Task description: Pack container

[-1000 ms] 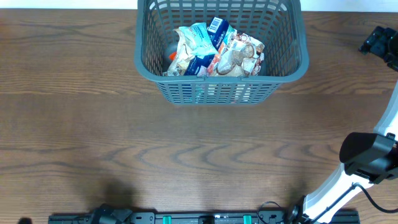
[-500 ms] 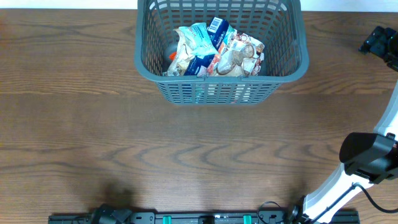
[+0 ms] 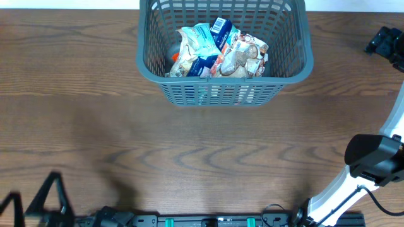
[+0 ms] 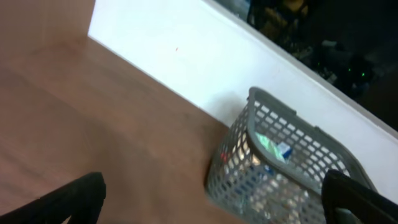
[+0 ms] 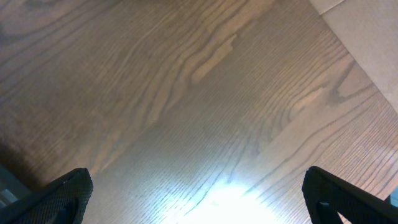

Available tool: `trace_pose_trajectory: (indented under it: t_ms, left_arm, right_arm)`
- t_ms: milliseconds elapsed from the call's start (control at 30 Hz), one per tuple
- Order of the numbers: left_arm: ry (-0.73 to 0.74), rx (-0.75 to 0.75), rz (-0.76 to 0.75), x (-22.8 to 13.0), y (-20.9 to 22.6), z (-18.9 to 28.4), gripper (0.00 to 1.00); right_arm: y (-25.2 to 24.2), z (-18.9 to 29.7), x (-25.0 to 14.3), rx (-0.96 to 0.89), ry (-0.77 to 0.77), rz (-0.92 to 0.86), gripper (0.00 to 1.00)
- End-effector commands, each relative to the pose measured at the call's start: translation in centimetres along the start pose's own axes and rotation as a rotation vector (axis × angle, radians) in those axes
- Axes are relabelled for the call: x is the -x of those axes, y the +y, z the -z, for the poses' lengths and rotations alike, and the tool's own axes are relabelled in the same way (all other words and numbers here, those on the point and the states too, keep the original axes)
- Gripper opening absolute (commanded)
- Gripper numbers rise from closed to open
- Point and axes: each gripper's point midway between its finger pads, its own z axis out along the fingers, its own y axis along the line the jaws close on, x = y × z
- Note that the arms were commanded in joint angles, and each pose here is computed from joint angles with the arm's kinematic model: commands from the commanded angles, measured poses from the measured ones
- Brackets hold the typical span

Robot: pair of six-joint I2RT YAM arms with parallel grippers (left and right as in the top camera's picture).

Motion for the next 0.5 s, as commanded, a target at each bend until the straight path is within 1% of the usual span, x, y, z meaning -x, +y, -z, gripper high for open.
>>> trace_pose_trajectory:
  t_ms: [0, 100, 300, 400, 467]
  left_arm:
    - [-0.023, 0.029, -0.151, -0.6, -0.6, -2.7, 0.99]
    - [-0.033, -0.004, -0.235, -1.4, -1.8, -4.9, 0.99]
    - [-0.032, -0.078, -0.396, -4.8, -2.5, -8.5, 0.99]
    - [-0.064, -0.114, -0.434, -6.8, -2.0, -9.8, 0.99]
    - [-0.086, -0.12, -0.43, -8.0, -1.3, -10.5, 0.99]
  right_arm:
    - [-0.4, 0.1, 0.0, -0.015, -0.005, -0.014, 0.99]
    - [-0.4, 0.1, 0.0, -0.015, -0.005, -0.014, 0.99]
    - [-0.4, 0.1, 0.0, -0.015, -0.005, -0.014, 0.99]
    - [-0.4, 0.1, 0.0, -0.015, -0.005, -0.014, 0.99]
    - [-0.4, 0.1, 0.0, -0.015, -0.005, -0.014, 0.99]
